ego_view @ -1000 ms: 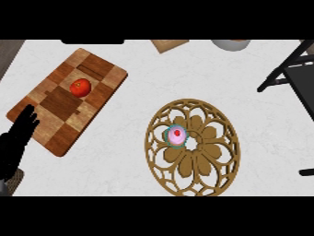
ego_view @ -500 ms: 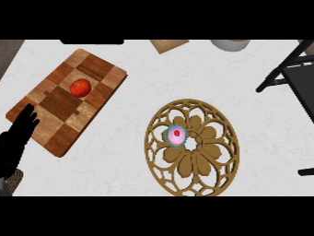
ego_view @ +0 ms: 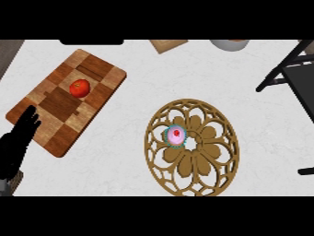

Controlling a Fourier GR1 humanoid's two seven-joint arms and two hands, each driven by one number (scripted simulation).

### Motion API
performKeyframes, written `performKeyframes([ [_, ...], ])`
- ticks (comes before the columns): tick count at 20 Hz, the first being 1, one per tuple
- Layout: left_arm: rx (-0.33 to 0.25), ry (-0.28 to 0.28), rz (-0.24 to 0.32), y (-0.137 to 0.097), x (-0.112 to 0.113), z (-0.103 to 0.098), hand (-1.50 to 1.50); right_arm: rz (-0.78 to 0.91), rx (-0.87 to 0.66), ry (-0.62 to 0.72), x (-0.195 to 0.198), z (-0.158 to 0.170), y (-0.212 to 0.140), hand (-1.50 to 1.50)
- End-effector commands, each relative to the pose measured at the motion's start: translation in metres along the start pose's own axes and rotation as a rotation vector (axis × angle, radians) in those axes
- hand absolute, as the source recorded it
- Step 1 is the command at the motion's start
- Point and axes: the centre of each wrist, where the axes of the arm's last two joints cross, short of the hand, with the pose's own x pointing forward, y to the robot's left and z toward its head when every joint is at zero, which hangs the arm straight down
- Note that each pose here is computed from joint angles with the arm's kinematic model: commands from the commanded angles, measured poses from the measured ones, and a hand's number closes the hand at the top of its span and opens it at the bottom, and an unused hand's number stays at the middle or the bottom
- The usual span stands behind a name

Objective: Pick the bell pepper from the placemat and place it in the tiered shelf

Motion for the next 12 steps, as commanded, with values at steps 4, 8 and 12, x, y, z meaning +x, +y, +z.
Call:
performKeyframes([
  [4,0.009,-0.01,-0.002,0.007,-0.006,0.001,0.0,-0.231,-0.051,-0.004,-0.004,0.033,-0.057,-1.5],
  [8,0.009,-0.016,-0.004,-0.004,-0.007,0.01,0.0,-0.249,-0.096,-0.016,-0.015,0.05,-0.118,-1.5],
  [12,0.04,0.001,-0.005,0.009,-0.006,0.006,0.0,-0.265,-0.177,0.037,-0.033,0.066,-0.16,-1.5],
])
